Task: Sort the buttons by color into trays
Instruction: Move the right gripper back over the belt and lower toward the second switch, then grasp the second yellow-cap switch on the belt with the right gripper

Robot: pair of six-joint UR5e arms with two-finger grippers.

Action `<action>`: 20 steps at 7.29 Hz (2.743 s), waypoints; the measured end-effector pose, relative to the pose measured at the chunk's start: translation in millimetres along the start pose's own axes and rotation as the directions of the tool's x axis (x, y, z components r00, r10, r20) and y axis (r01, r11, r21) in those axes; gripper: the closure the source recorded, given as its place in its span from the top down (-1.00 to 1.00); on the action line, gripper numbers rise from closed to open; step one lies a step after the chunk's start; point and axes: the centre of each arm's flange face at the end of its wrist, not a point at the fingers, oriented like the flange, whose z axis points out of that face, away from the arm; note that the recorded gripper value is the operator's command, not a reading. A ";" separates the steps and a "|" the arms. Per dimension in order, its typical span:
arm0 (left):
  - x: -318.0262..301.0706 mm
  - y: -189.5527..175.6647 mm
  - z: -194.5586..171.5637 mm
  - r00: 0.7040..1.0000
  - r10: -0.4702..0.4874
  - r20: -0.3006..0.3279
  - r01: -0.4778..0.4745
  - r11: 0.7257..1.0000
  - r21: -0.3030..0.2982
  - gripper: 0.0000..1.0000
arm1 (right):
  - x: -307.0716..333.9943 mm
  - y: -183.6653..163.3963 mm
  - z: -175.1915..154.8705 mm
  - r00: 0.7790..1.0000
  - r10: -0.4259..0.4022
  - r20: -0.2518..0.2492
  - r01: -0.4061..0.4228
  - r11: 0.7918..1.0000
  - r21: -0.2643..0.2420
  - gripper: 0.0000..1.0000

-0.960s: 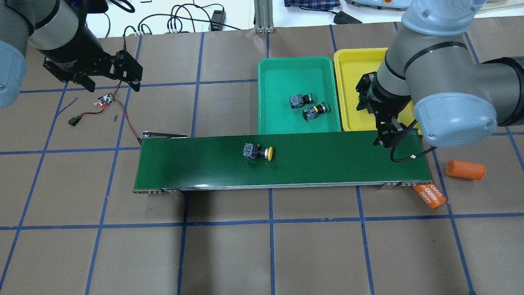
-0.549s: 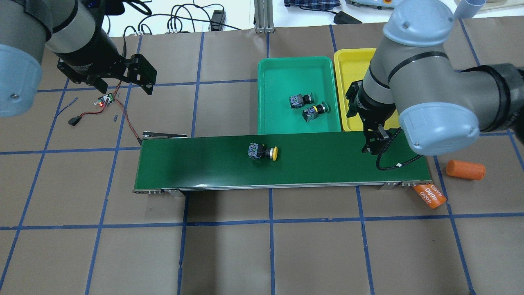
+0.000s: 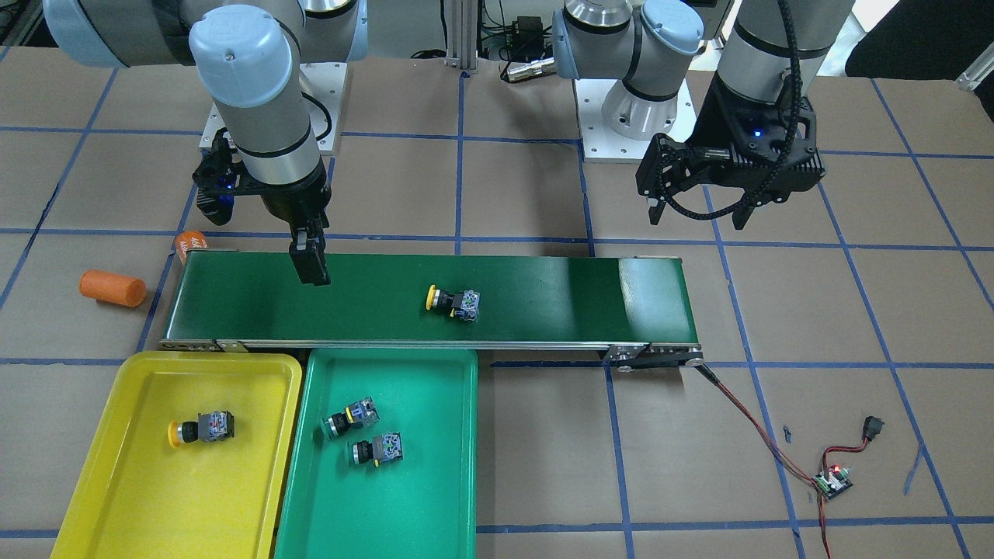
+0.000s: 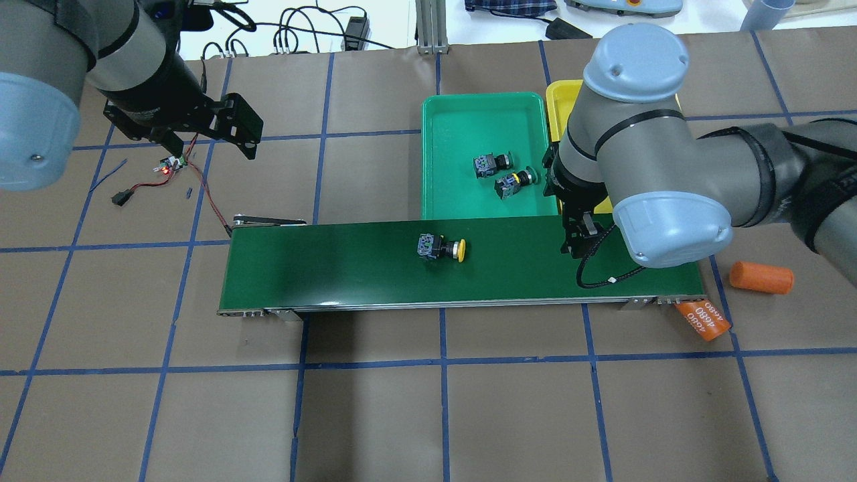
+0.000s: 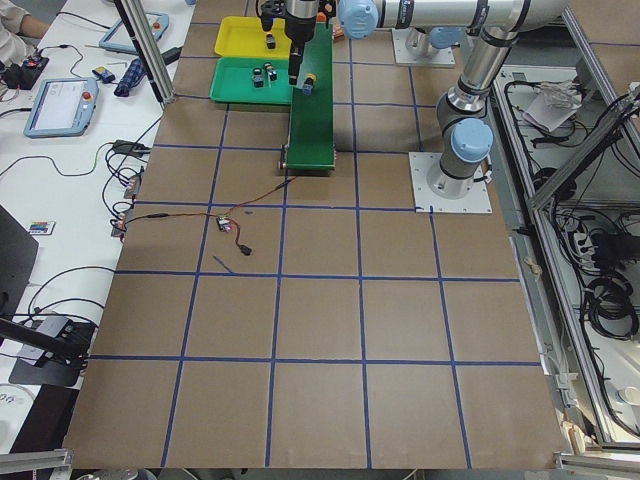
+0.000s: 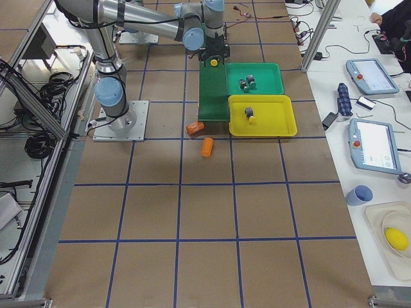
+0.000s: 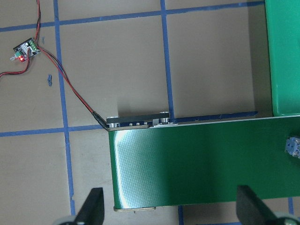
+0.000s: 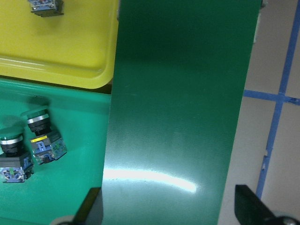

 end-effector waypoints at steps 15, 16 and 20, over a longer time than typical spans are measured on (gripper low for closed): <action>15.3 5.2 15.7 1.000 0.021 -0.010 -0.021 0.999 -0.030 1.00 | -4.1 46.4 60.6 0.999 0.043 -0.022 -0.043 0.998 -0.039 1.00; 21.2 6.4 15.1 0.999 0.032 -0.008 -0.032 0.999 -0.028 1.00 | -5.7 52.0 67.9 0.999 0.048 -0.020 -0.049 0.998 -0.044 1.00; 25.4 6.5 20.3 0.999 0.042 -0.008 -0.043 0.998 -0.038 1.00 | -4.1 54.5 91.6 0.998 0.047 -0.049 -0.048 0.998 -0.036 1.00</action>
